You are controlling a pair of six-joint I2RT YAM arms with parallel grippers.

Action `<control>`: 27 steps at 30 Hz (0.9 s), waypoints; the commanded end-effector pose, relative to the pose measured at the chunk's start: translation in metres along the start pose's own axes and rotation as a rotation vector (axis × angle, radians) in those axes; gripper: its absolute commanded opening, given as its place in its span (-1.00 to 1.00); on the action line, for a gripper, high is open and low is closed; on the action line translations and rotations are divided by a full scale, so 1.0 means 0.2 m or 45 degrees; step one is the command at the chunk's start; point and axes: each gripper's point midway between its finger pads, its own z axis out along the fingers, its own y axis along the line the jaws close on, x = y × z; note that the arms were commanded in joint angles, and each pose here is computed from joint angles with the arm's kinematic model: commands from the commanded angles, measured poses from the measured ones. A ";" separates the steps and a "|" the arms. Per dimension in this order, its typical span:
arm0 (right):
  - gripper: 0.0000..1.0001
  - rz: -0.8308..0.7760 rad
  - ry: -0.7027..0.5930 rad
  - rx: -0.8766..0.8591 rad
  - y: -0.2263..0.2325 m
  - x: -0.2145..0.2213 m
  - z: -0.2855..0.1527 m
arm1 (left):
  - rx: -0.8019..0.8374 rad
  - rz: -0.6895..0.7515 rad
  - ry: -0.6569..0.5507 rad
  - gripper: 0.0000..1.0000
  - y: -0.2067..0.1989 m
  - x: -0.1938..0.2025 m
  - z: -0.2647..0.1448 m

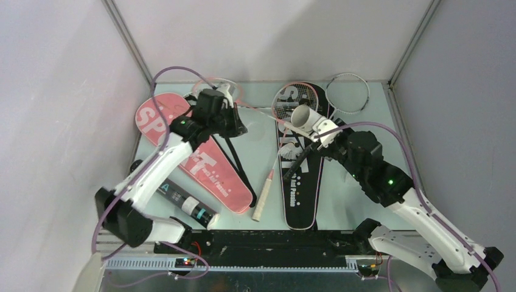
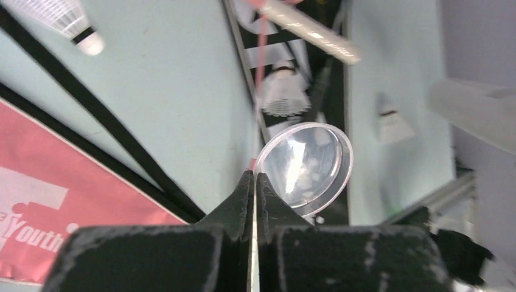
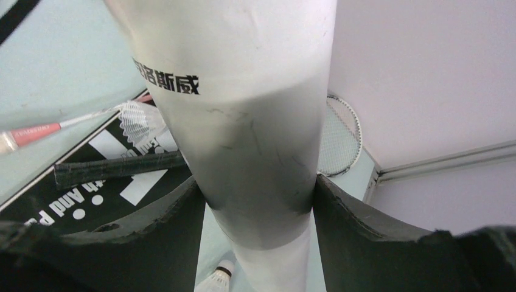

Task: Pack up the badminton gear
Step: Open the lid of the shuttle tube, then place the lid at the center of the board.

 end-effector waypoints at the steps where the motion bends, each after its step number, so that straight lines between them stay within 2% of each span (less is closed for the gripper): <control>1: 0.02 0.107 -0.194 0.149 -0.17 -0.19 -0.11 | -0.270 0.048 0.049 -1.00 0.24 0.03 0.19; 8: 0.03 0.134 -0.240 0.194 -0.22 -0.21 -0.17 | -0.445 -0.007 0.209 -1.00 0.47 0.24 0.52; 18: 0.04 0.149 -0.277 0.231 -0.26 -0.23 -0.23 | -0.532 -0.078 0.319 -0.83 0.62 0.45 0.71; 24: 0.05 0.160 -0.292 0.238 -0.27 -0.23 -0.26 | -0.489 -0.098 0.339 -0.44 0.59 0.47 0.70; 27: 0.05 0.164 -0.297 0.238 -0.27 -0.23 -0.27 | -0.433 -0.094 0.270 -0.24 0.52 0.40 0.63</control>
